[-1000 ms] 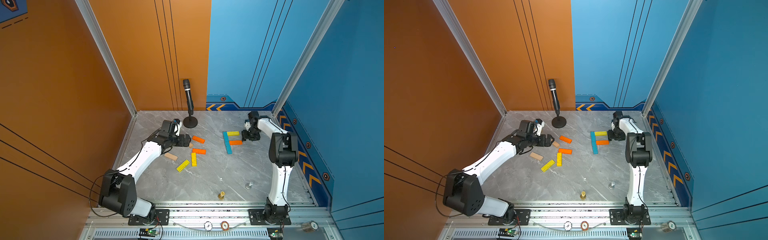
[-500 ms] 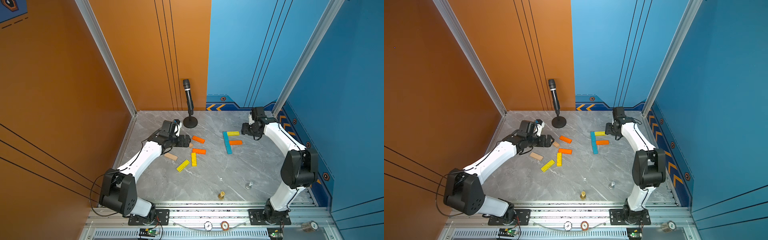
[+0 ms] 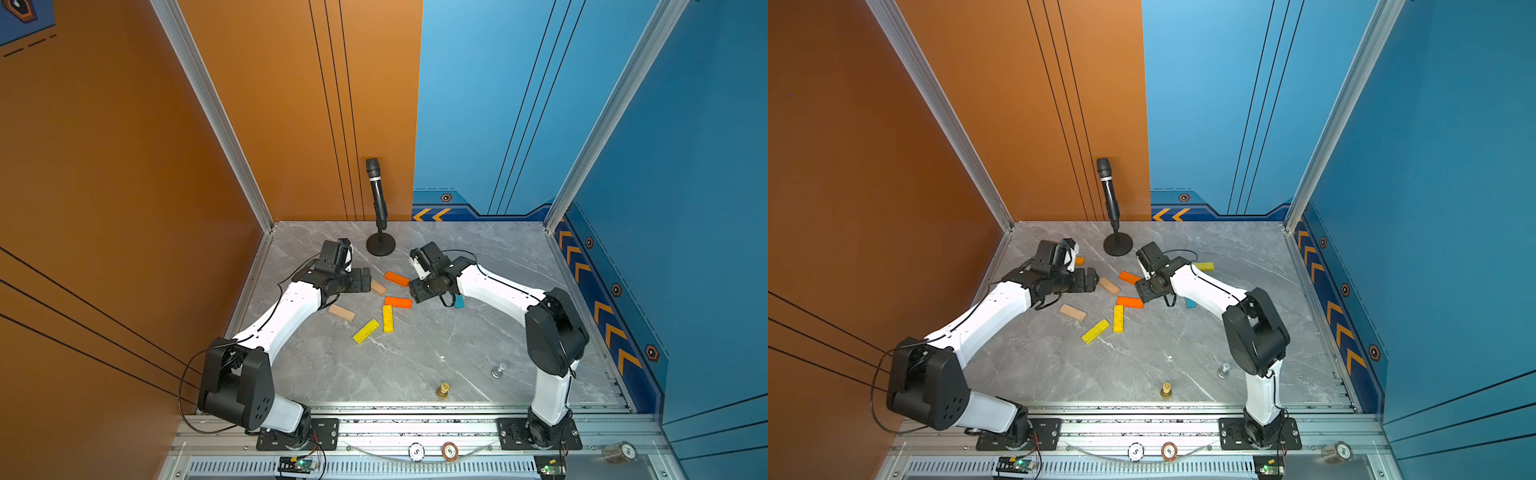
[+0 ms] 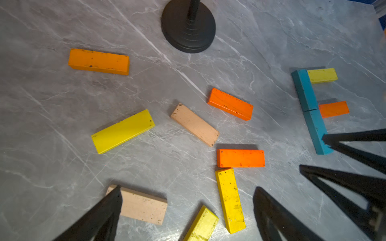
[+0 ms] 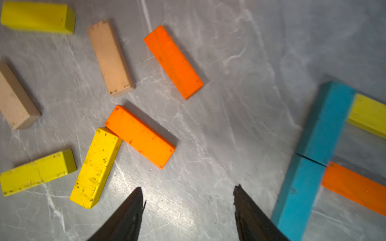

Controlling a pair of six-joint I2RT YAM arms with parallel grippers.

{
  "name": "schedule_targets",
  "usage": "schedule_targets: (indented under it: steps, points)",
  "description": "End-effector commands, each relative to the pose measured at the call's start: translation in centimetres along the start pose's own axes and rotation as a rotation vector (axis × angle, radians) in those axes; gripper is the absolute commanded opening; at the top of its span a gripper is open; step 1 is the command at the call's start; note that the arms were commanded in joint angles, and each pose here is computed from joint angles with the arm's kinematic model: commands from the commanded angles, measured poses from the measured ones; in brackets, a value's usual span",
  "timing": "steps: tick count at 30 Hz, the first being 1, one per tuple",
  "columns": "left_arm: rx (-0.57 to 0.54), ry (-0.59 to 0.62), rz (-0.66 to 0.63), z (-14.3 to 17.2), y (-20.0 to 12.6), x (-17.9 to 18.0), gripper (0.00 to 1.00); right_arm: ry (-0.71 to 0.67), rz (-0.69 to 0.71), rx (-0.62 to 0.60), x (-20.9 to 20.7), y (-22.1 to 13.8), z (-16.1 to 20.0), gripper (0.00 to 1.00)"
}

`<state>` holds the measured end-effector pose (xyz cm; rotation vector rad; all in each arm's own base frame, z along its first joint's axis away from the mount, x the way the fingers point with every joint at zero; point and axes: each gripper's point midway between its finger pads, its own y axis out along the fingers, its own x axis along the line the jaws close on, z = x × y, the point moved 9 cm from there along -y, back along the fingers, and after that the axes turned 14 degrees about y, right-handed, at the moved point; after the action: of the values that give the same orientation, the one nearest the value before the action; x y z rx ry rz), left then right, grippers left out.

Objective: Assemble the number 6 with building blocks
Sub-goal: Pick up the building block from the center of the board.

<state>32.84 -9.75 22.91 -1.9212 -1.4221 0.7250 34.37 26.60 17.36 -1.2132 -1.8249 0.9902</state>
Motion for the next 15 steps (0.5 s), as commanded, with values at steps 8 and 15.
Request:
schedule_targets:
  steps: [8, 15]
  points:
    - [-0.039, -0.082, -0.074, -0.9, -1.7, 2.2, 0.98, -0.314, -0.066, 0.141, 2.3, 3.3, 0.0, 0.66]
    - [-0.041, -0.088, -0.059, -1.0, -1.7, 2.3, 0.98, -0.464, -0.098, 0.192, 4.0, 5.2, 0.3, 0.65]
